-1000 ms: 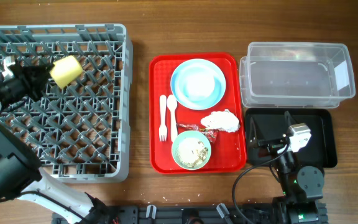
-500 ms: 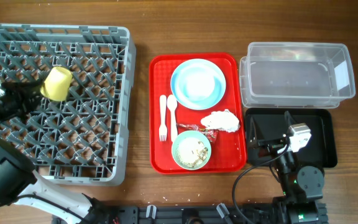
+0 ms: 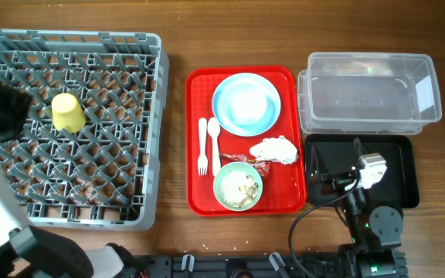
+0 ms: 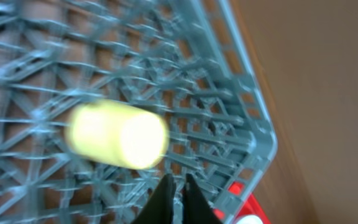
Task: Sort waste into correct bins and load items into the dishwasher rack
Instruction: 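Lift the yellow cup and carry it left over the dish rack, then lower the cup into the rack, open the left gripper, withdraw, then reach the right gripper to the white tissue and grasp it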
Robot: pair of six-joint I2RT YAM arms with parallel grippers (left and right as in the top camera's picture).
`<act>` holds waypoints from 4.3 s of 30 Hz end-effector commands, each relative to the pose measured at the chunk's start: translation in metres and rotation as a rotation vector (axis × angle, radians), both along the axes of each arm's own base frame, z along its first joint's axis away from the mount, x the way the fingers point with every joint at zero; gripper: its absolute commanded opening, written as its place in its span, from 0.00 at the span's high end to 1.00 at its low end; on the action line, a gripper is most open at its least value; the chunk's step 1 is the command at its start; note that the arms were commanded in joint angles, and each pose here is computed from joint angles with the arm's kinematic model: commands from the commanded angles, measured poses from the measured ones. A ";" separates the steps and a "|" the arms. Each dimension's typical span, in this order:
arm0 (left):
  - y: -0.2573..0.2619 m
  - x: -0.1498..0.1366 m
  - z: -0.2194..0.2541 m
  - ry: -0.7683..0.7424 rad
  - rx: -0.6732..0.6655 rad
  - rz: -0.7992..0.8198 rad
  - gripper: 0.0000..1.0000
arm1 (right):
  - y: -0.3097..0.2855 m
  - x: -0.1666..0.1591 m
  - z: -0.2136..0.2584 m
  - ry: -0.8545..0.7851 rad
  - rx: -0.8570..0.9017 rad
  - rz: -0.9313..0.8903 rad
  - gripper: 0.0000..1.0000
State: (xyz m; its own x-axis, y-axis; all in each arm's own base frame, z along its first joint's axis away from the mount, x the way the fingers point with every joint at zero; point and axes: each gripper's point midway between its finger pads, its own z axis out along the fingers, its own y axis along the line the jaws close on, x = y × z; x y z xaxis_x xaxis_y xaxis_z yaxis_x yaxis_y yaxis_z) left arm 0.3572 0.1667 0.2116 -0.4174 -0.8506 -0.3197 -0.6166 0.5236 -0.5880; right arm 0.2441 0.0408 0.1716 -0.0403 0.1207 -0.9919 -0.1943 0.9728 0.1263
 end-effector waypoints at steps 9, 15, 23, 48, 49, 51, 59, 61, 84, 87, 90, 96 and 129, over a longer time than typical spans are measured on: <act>-0.025 0.048 -0.073 0.313 0.448 -0.024 0.96 | 0.001 0.000 0.002 -0.014 -0.019 0.008 0.00; -0.002 0.038 -0.091 0.371 0.428 0.020 0.96 | 0.001 0.000 0.002 -0.013 -0.018 0.008 0.00; 0.016 0.011 -0.098 0.427 0.327 0.069 0.96 | 0.001 0.000 0.002 -0.013 -0.018 0.008 0.00; -0.225 0.014 -0.130 0.481 0.559 -0.643 0.40 | 0.001 0.000 0.002 -0.013 -0.018 0.008 0.00; -0.226 0.016 -0.129 0.471 0.558 -0.641 0.40 | 0.001 0.000 0.002 -0.014 -0.018 0.008 0.00; -0.227 0.018 -0.124 0.456 0.555 -0.641 0.42 | 0.001 0.000 0.002 -0.013 -0.018 0.008 0.00; -0.229 0.024 -0.067 0.325 0.561 -0.608 0.43 | 0.001 0.000 0.002 -0.013 -0.018 0.008 0.00; -0.229 0.024 -0.076 0.348 0.560 -0.614 0.42 | 0.001 0.000 0.002 -0.014 -0.018 0.008 0.00; -0.103 -0.054 -0.001 0.348 0.260 -0.123 0.00 | 0.003 -0.001 0.004 -0.019 -0.003 0.017 0.00; -0.103 -0.054 -0.001 0.348 0.260 -0.123 0.00 | 0.036 -0.012 0.007 0.086 0.368 0.222 0.00; -0.103 -0.054 -0.001 0.348 0.260 -0.123 0.00 | 0.067 -0.030 0.008 0.444 1.085 0.382 0.00; -0.103 -0.054 -0.001 0.348 0.260 -0.123 0.00 | 0.081 -0.042 0.015 0.812 1.700 0.397 0.00; -0.103 -0.054 -0.001 0.348 0.260 -0.123 0.00 | 0.170 0.074 0.037 1.144 0.081 0.498 0.00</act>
